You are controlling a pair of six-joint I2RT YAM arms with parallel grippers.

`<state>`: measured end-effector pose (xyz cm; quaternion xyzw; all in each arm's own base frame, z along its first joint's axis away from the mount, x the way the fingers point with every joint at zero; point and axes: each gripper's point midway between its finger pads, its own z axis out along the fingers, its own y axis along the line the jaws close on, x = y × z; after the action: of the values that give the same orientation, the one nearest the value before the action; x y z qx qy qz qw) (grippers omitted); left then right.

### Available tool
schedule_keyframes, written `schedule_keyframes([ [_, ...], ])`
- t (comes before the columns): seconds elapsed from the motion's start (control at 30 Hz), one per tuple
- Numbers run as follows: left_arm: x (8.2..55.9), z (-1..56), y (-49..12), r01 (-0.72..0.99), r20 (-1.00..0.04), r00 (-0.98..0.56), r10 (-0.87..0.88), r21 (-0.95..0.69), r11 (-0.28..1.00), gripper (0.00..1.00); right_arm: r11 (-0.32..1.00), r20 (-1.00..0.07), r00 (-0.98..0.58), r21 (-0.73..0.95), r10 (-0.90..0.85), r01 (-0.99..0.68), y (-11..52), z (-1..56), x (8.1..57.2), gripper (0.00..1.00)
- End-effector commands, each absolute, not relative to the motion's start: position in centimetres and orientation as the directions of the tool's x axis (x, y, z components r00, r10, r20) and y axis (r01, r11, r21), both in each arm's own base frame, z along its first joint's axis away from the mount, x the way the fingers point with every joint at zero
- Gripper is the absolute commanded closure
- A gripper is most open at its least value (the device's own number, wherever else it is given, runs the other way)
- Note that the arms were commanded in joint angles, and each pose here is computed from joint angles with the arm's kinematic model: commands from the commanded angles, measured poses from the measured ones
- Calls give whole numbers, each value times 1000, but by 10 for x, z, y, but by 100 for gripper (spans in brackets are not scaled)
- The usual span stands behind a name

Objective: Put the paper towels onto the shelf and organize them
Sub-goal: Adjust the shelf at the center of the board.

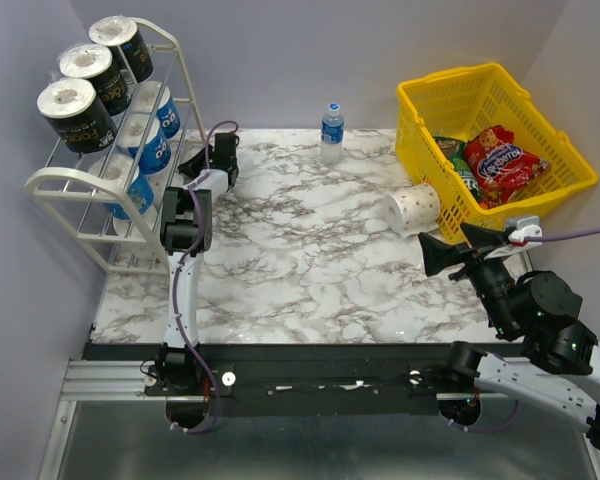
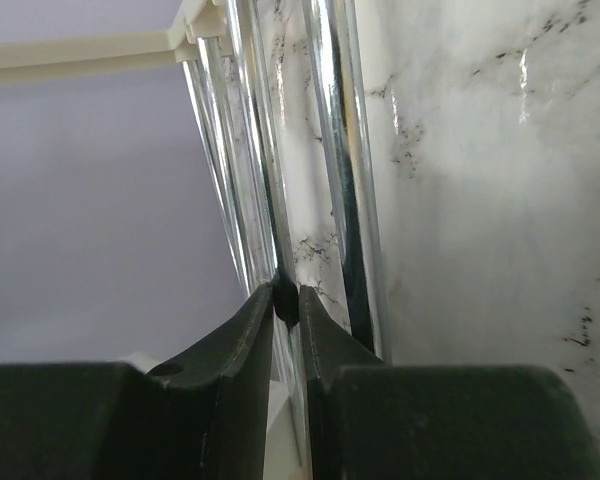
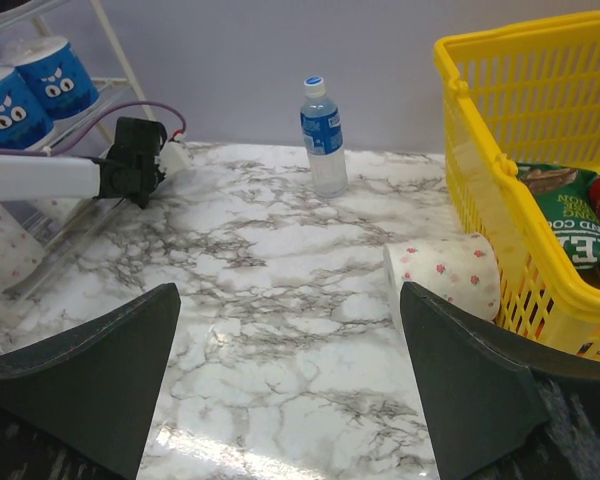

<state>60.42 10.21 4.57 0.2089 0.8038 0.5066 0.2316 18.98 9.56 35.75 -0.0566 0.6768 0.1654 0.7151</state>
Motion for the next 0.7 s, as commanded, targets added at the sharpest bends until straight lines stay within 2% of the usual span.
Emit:
schedule_keyframes([
  [0.0, 588, 15, 102, 212, -85, -814, 575, 877, 430, 76, 939, -987, 39, 137, 157, -315, 99, 357, 192, 0],
  [0.17, 589, 20, 101, 202, -92, -816, 571, 880, 431, 75, 938, -987, 44, 135, 157, -319, 100, 360, 192, 0],
  [0.37, 594, 54, 99, 135, -140, -807, 574, 902, 410, 62, 931, -984, 40, 149, 172, -334, 102, 360, 190, 0],
  [0.67, 603, 87, 84, 96, -178, -778, 602, 914, 395, 58, 927, -982, 44, 158, 184, -340, 101, 363, 189, 0],
])
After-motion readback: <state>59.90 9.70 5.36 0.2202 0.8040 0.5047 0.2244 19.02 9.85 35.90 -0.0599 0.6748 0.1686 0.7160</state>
